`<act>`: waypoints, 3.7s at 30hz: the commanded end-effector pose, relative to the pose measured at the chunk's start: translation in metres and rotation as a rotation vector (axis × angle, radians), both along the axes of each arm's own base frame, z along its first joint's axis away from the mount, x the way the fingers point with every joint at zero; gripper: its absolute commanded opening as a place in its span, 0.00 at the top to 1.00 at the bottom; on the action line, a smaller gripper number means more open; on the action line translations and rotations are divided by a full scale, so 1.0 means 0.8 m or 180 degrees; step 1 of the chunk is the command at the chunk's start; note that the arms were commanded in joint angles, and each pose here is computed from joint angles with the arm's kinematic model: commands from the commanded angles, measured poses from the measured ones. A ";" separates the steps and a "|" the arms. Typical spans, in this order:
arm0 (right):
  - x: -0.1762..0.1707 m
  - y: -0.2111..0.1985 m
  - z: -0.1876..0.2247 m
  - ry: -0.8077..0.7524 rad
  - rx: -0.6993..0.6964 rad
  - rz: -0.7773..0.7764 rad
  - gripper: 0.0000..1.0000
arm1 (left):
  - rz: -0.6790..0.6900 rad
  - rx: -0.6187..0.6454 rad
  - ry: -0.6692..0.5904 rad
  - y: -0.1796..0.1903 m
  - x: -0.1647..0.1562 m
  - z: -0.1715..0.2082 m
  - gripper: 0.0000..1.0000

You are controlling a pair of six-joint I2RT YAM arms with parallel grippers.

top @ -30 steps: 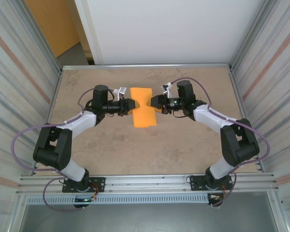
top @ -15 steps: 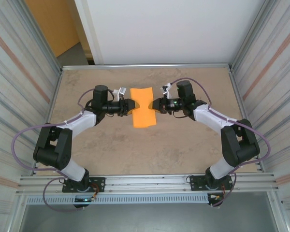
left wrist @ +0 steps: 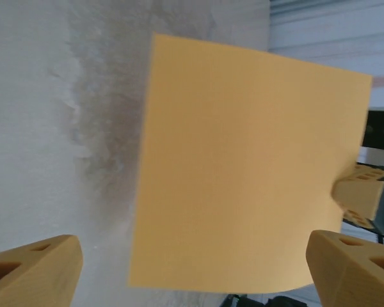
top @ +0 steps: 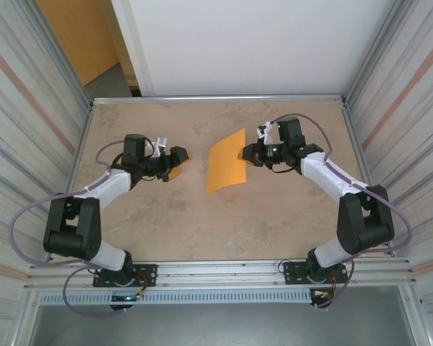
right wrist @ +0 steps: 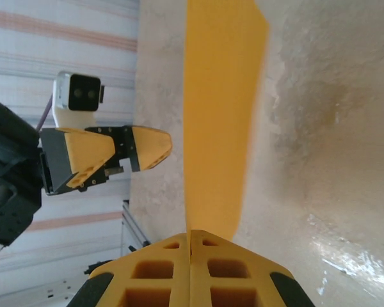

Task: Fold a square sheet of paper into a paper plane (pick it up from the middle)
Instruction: First fold in half a square sheet of paper at the center of the table, then hold the square sheet of paper at the center of the table.

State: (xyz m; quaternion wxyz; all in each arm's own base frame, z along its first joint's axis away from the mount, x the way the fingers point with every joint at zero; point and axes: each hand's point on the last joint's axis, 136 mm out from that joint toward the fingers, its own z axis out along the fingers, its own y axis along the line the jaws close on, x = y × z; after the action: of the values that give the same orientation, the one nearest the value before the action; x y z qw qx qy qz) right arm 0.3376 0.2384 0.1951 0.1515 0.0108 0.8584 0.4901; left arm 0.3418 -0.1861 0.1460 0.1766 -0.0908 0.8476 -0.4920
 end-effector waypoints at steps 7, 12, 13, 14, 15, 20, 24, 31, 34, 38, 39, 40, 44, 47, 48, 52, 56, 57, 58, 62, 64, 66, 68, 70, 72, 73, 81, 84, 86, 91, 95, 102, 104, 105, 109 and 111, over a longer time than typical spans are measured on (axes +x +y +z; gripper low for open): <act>-0.010 0.024 0.030 -0.0143 -0.0186 0.0177 1.00 | 0.0078 0.0225 -0.0168 0.016 -0.007 0.003 0.01; -0.011 0.075 -0.014 0.0012 -0.0188 0.0313 1.00 | 0.0074 0.0112 -0.0081 0.011 -0.012 -0.006 0.03; -0.011 0.087 -0.025 0.0040 -0.0174 0.0341 0.99 | 0.0073 0.0100 -0.0050 0.010 -0.013 -0.010 0.04; -0.012 0.097 -0.036 0.0079 -0.0172 0.0360 0.99 | 0.0067 0.0100 -0.0016 0.008 -0.015 -0.014 0.05; -0.013 0.105 -0.044 0.0108 -0.0159 0.0371 0.99 | 0.0059 0.0112 0.0006 0.007 -0.017 -0.018 0.05; -0.014 0.129 -0.080 0.0238 0.0052 0.0357 0.98 | -0.0055 0.0302 0.0129 -0.010 -0.033 -0.042 0.10; -0.017 0.123 -0.103 0.0335 0.0105 0.0304 0.97 | -0.0171 0.0445 0.0213 -0.026 -0.041 -0.060 0.13; -0.023 0.096 -0.142 0.0544 0.0039 0.0193 0.97 | -0.0378 0.0647 0.0301 -0.056 -0.045 -0.077 0.19; -0.020 0.088 -0.152 0.0578 -0.0001 0.0159 0.96 | -0.0439 0.0708 0.0351 -0.066 -0.047 -0.084 0.20; -0.012 0.079 -0.163 0.0637 -0.0010 0.0148 0.96 | -0.0504 0.0762 0.0394 -0.080 -0.046 -0.089 0.22; -0.011 0.076 -0.167 0.0663 -0.0028 0.0142 0.96 | -0.0510 0.0783 0.0408 -0.083 -0.046 -0.091 0.23; -0.009 0.074 -0.170 0.0670 -0.0039 0.0146 0.96 | -0.0506 0.0804 0.0420 -0.084 -0.045 -0.092 0.24; -0.004 0.070 -0.176 0.0698 -0.0076 0.0193 0.95 | -0.0488 0.0894 0.0498 -0.089 -0.041 -0.101 0.27; -0.003 0.069 -0.179 0.0723 -0.0093 0.0235 0.94 | -0.0490 0.0944 0.0544 -0.095 -0.036 -0.106 0.30; -0.003 0.069 -0.180 0.0736 -0.0088 0.0246 0.93 | -0.0486 0.0965 0.0557 -0.096 -0.034 -0.108 0.31; -0.003 0.071 -0.183 0.0765 -0.0063 0.0281 0.93 | -0.0509 0.1012 0.0610 -0.105 -0.030 -0.114 0.37; -0.003 0.073 -0.181 0.0763 -0.0041 0.0293 0.92 | -0.0529 0.1045 0.0640 -0.110 -0.028 -0.119 0.40; -0.003 0.073 -0.181 0.0757 -0.0037 0.0298 0.92 | -0.0531 0.1057 0.0667 -0.110 -0.028 -0.122 0.41; -0.003 0.073 -0.182 0.0766 -0.0033 0.0299 0.91 | -0.0536 0.1067 0.0674 -0.110 -0.028 -0.123 0.41; -0.003 0.072 -0.184 0.0787 -0.0044 0.0271 0.90 | -0.0526 0.1159 0.0802 -0.106 -0.031 -0.136 0.46; -0.003 0.073 -0.184 0.0791 -0.0052 0.0253 0.89 | -0.0512 0.1247 0.0895 -0.102 -0.033 -0.144 0.50; -0.002 0.071 -0.184 0.0788 -0.0079 0.0216 0.86 | -0.0502 0.1332 0.1011 -0.097 -0.037 -0.154 0.53; -0.001 0.068 -0.183 0.0779 -0.0115 0.0174 0.83 | -0.0498 0.1402 0.1110 -0.093 -0.040 -0.162 0.56; 0.002 0.062 -0.180 0.0771 -0.0177 0.0102 0.78 | -0.0485 0.1483 0.1202 -0.088 -0.044 -0.171 0.58; 0.005 0.050 -0.180 0.0758 -0.0292 0.0002 0.73 | -0.0480 0.1555 0.1269 -0.084 -0.048 -0.179 0.58; 0.007 0.043 -0.179 0.0725 -0.0365 -0.0066 0.72 | -0.0473 0.1604 0.1316 -0.080 -0.050 -0.184 0.59; 0.017 -0.003 -0.160 0.0495 -0.0670 -0.0400 0.71 | -0.0656 0.1918 0.1483 -0.077 -0.063 -0.212 0.59; 0.019 -0.011 -0.159 0.0478 -0.0708 -0.0450 0.71 | -0.0732 0.2157 0.1551 -0.074 -0.071 -0.223 0.58; 0.020 -0.014 -0.161 0.0468 -0.0717 -0.0468 0.71 | -0.0775 0.2311 0.1621 -0.071 -0.076 -0.228 0.58; 0.020 -0.019 -0.165 0.0479 -0.0729 -0.0493 0.72 | -0.0850 0.2501 0.1791 -0.071 -0.084 -0.245 0.57; 0.014 -0.025 -0.165 0.0475 -0.0735 -0.0515 0.72 | -0.0873 0.2573 0.1842 -0.073 -0.085 -0.249 0.56; 0.007 -0.037 -0.166 0.0477 -0.0754 -0.0567 0.72 | -0.0820 0.2578 0.1972 -0.078 -0.084 -0.258 0.52; 0.005 -0.039 -0.165 0.0468 -0.0759 -0.0574 0.72 | -0.0829 0.2591 0.1999 -0.078 -0.084 -0.260 0.51; 0.005 -0.039 -0.165 0.0471 -0.0758 -0.0576 0.72 | -0.0844 0.2601 0.2007 -0.078 -0.086 -0.262 0.51; 0.005 -0.039 -0.166 0.0470 -0.0761 -0.0569 0.72 | -0.0883 0.2620 0.2015 -0.078 -0.087 -0.265 0.51; 0.006 -0.038 -0.168 0.0479 -0.0760 -0.0567 0.72 | -0.0907 0.2631 0.2039 -0.078 -0.090 -0.269 0.50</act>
State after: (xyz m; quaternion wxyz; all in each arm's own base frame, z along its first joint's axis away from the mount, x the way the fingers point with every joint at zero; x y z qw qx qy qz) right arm 0.3419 0.2118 0.0538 0.1163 0.1146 0.9145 0.3702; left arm 0.3146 -0.2709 0.0097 -0.0639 -0.0497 0.9813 -0.1745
